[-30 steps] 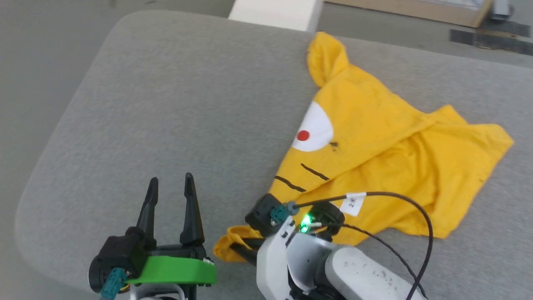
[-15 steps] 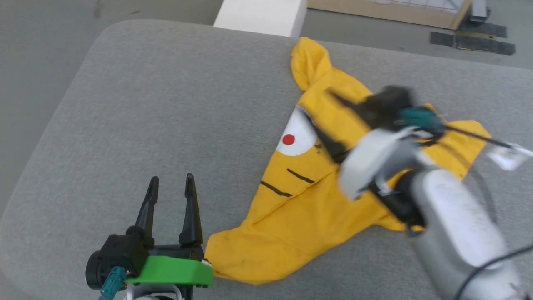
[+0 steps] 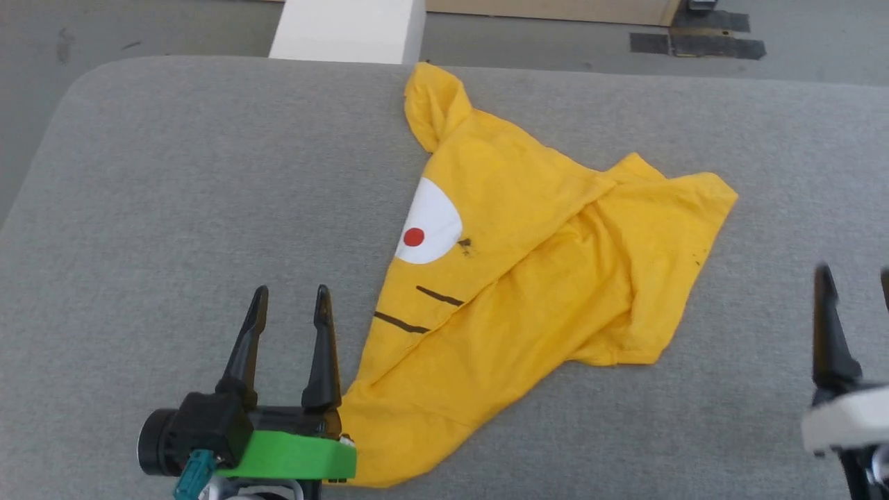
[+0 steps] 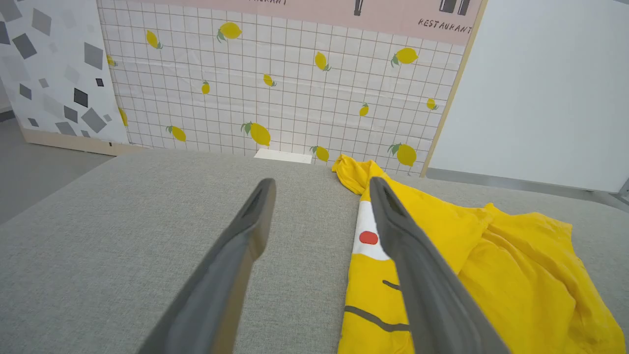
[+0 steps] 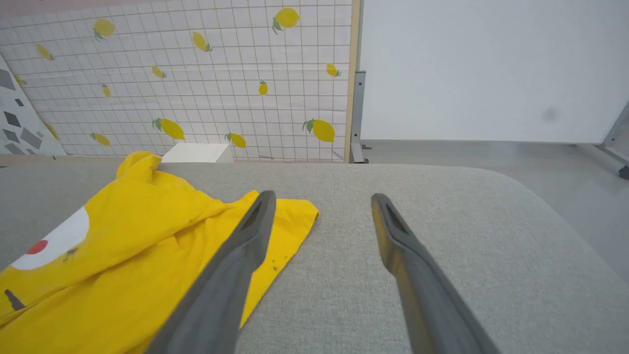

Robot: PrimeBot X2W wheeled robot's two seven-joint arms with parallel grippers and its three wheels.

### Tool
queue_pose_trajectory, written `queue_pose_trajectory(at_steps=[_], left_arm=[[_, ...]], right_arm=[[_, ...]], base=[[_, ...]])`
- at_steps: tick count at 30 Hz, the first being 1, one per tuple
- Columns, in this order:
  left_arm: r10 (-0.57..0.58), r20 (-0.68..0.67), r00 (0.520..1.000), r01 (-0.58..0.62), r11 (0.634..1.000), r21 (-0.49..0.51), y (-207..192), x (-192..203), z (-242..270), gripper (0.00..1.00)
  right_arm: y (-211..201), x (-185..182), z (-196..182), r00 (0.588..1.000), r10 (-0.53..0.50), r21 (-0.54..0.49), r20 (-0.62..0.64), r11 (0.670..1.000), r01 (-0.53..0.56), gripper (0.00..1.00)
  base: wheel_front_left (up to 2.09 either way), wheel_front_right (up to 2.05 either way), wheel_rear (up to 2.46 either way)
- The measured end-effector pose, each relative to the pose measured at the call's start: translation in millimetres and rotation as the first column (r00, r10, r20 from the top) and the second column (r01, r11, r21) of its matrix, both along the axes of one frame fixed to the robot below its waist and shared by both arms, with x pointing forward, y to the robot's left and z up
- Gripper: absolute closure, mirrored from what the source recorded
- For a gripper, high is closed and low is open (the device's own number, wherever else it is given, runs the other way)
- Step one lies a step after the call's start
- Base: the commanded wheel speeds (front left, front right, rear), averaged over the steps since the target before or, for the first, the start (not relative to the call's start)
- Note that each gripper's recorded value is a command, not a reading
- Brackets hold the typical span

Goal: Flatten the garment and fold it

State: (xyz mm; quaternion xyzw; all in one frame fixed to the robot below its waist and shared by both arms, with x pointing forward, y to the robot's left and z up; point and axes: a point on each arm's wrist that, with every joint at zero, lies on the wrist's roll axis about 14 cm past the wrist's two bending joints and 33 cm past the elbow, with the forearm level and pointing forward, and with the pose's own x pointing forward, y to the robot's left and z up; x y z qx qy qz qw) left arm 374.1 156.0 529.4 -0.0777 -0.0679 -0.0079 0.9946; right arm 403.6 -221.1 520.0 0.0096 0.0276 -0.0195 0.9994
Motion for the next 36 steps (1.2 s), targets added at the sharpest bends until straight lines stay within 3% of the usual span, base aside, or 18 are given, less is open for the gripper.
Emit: queue_pose_trajectory(at_steps=[5, 9, 12, 17, 22, 27, 34, 36], left_arm=[[-0.064, -0.026, 0.998, 0.066, 0.995, 0.071, -13.2, 5.3, -11.9, 0.00], [-0.191, -0.062, 0.980, 0.198, 0.969, 0.150, -36.9, 21.4, -20.1, 0.00], [-0.301, -0.097, 0.949, 0.315, 0.927, 0.204, -60.0, 45.4, -20.0, 0.00], [-0.430, -0.306, 0.849, 0.511, 0.815, 0.272, -92.7, 69.6, -55.7, 0.00], [-0.477, -0.415, 0.775, 0.608, 0.742, 0.283, -111.9, 83.3, -83.1, 0.00], [-0.497, -0.514, 0.699, 0.676, 0.694, 0.249, -127.5, 86.8, -118.4, 0.00], [-0.523, -0.551, 0.650, 0.716, 0.664, 0.215, -141.5, 93.3, -142.3, 0.00], [-0.533, -0.541, 0.651, 0.717, 0.666, 0.206, -144.0, 96.4, -142.3, 1.00]], right_arm=[[-15.8, -20.0, -24.2, 0.997, -0.047, 0.059, -0.063, 0.997, 0.051, 0.00], [-19.6, -17.0, -29.6, 0.995, -0.060, 0.061, -0.073, 0.996, 0.065, 0.00], [-20.2, -9.2, -30.5, 0.996, -0.062, 0.060, -0.070, 0.996, 0.067, 0.00], [-16.3, 2.3, -38.1, 0.995, -0.052, 0.064, -0.083, 0.996, 0.057, 0.00], [-16.1, 7.9, -53.2, 0.991, -0.051, 0.064, -0.125, 0.996, 0.059, 0.00], [-15.7, 13.5, -65.8, 0.987, -0.051, 0.070, -0.153, 0.996, 0.062, 0.00], [-20.8, 15.0, -80.1, 0.980, -0.066, 0.063, -0.190, 0.995, 0.080, 0.00], [-22.2, 14.1, -82.9, 0.978, -0.070, 0.062, -0.198, 0.995, 0.084, 0.00]], base=[[0.00, 0.00, 0.00], [0.00, 0.00, 0.00], [0.00, 0.00, 0.00], [0.00, 0.00, 0.00], [0.00, 0.00, 0.00], [0.00, 0.00, 0.00], [0.00, 0.00, 0.00], [0.00, 0.00, 0.00]])
